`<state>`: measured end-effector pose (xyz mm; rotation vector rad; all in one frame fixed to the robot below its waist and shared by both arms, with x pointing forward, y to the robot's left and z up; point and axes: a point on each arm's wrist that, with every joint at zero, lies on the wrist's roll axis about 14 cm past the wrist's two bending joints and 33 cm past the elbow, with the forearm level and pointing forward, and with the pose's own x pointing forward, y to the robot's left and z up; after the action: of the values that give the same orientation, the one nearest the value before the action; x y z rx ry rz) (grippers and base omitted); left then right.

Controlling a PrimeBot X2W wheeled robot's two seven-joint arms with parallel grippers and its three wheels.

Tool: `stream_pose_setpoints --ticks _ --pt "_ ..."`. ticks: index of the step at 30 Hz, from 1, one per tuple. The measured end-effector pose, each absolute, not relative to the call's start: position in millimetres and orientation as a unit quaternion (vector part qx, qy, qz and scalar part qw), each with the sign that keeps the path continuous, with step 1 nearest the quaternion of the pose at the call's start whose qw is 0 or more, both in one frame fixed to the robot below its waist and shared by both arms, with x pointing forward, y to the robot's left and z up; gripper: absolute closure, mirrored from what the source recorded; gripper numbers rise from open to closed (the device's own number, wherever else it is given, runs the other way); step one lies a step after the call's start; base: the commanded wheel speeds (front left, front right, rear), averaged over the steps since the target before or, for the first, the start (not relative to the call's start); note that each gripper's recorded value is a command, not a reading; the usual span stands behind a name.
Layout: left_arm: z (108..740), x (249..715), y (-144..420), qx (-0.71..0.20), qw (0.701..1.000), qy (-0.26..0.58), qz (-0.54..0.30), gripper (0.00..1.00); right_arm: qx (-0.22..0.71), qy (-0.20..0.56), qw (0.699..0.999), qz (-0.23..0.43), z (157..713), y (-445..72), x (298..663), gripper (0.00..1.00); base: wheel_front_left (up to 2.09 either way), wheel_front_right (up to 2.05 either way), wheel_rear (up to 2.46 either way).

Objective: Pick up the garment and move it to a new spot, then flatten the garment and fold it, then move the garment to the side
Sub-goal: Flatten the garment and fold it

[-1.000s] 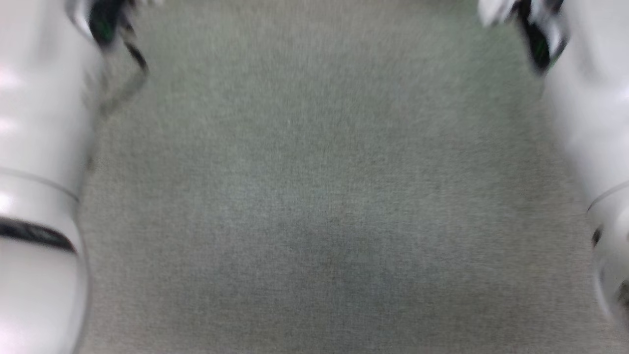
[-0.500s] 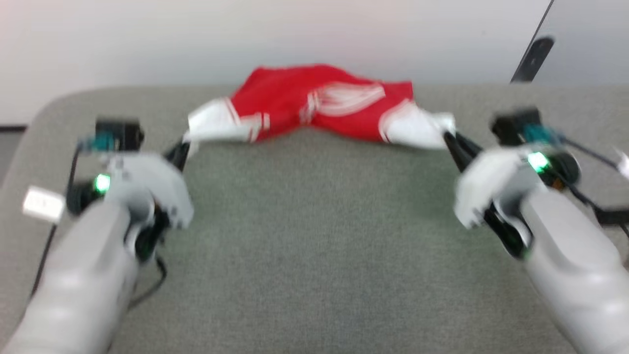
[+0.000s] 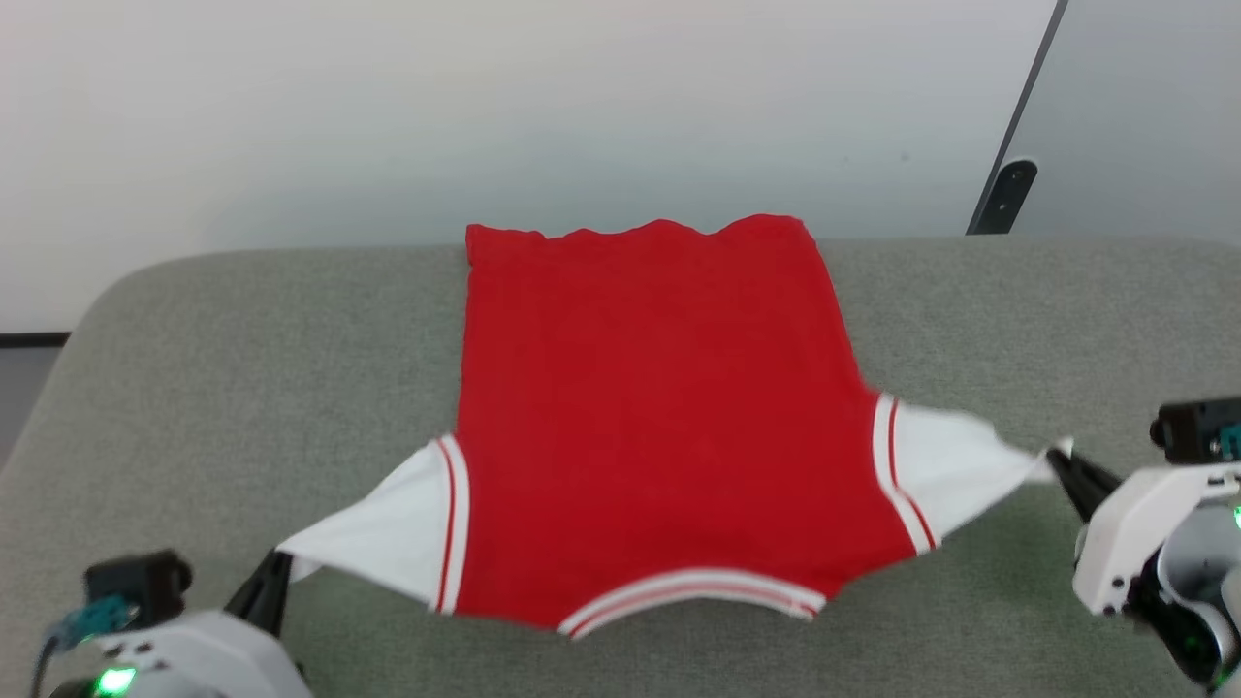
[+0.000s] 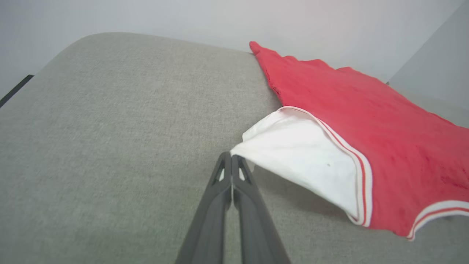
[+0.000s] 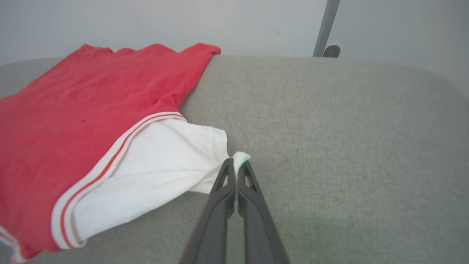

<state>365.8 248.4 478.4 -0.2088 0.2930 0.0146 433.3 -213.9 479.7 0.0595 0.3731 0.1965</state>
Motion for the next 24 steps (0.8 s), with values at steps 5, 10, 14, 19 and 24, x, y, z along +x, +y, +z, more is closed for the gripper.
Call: stream_pose_setpoints --ticks 5,10,14,19,24 --pt "478.1 348.8 256.2 -0.112 0.982 0.146 0.037 1.00 0.040 0.248 0.963 0.093 450.9 -215.7 409.9 1.00 0.00 0.00 0.00" --pt "465.1 334.2 256.2 -0.128 0.976 0.168 0.050 1.00 0.047 0.299 0.950 0.084 427.6 -216.5 385.2 1.00 0.00 0.00 0.00" --pt "450.6 325.6 251.1 -0.136 0.969 0.199 0.052 1.00 0.050 0.336 0.937 0.077 414.6 -214.8 369.6 1.00 0.00 0.00 0.00" --pt "432.6 324.3 242.1 -0.139 0.960 0.241 0.044 1.00 0.042 0.390 0.916 0.078 400.6 -207.1 359.2 1.00 0.00 0.00 0.00" --pt "423.1 331.4 239.3 -0.145 0.956 0.251 0.045 1.00 0.043 0.433 0.896 0.087 386.8 -194.3 350.6 1.00 0.00 0.00 0.00"
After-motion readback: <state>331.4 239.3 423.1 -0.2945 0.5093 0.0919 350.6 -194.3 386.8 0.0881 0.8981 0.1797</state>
